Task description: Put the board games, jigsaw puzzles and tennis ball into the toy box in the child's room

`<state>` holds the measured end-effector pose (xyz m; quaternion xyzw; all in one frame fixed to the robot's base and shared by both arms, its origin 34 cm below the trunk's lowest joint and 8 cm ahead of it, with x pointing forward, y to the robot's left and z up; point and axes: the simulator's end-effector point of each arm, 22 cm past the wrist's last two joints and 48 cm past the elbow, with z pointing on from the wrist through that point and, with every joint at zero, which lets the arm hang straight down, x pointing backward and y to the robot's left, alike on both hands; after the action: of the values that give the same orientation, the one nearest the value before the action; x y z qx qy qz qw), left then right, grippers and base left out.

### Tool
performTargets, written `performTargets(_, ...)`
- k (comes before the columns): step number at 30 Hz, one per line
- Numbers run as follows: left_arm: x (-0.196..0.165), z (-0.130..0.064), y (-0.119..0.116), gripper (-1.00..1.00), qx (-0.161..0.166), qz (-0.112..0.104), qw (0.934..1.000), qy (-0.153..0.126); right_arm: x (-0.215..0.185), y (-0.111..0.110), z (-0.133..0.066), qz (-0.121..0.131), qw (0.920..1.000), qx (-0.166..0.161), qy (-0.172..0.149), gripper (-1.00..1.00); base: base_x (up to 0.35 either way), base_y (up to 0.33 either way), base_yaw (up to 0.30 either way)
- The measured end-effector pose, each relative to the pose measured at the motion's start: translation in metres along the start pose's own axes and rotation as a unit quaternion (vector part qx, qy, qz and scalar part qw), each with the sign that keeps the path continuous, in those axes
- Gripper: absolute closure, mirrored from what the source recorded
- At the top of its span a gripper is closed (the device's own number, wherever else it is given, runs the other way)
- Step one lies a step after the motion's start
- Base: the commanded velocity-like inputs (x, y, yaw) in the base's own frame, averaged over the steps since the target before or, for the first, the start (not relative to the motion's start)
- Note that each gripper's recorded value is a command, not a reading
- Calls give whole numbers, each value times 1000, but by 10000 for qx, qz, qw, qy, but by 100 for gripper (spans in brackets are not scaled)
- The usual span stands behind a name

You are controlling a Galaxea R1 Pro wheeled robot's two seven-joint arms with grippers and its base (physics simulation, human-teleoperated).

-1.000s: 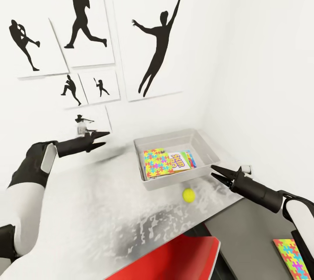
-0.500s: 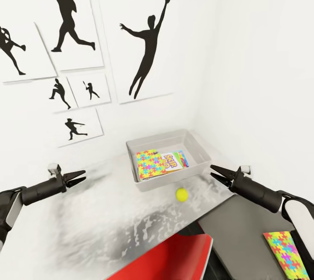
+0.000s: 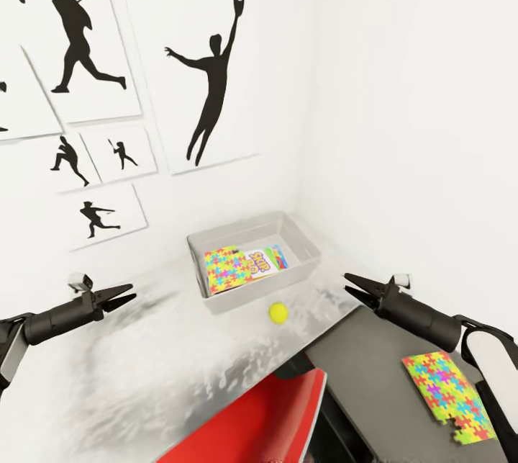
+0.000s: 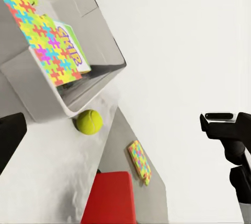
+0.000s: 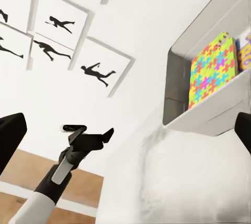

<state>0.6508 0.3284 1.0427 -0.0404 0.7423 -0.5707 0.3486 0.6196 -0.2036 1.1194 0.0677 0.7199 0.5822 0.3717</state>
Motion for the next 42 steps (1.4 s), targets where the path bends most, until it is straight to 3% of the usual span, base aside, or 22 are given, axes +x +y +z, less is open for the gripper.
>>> performTargets(11,-4,-4,-6,-100,14,65,10000,-21,-2,5,-1,-48,10000,-18,-26,-100,-141,0,-178)
performTargets(42,-7,-5,-12,-100,65,90,9999,-61,-3,10,-2,-89,9999,-41,-48,-100,-60,19,-5)
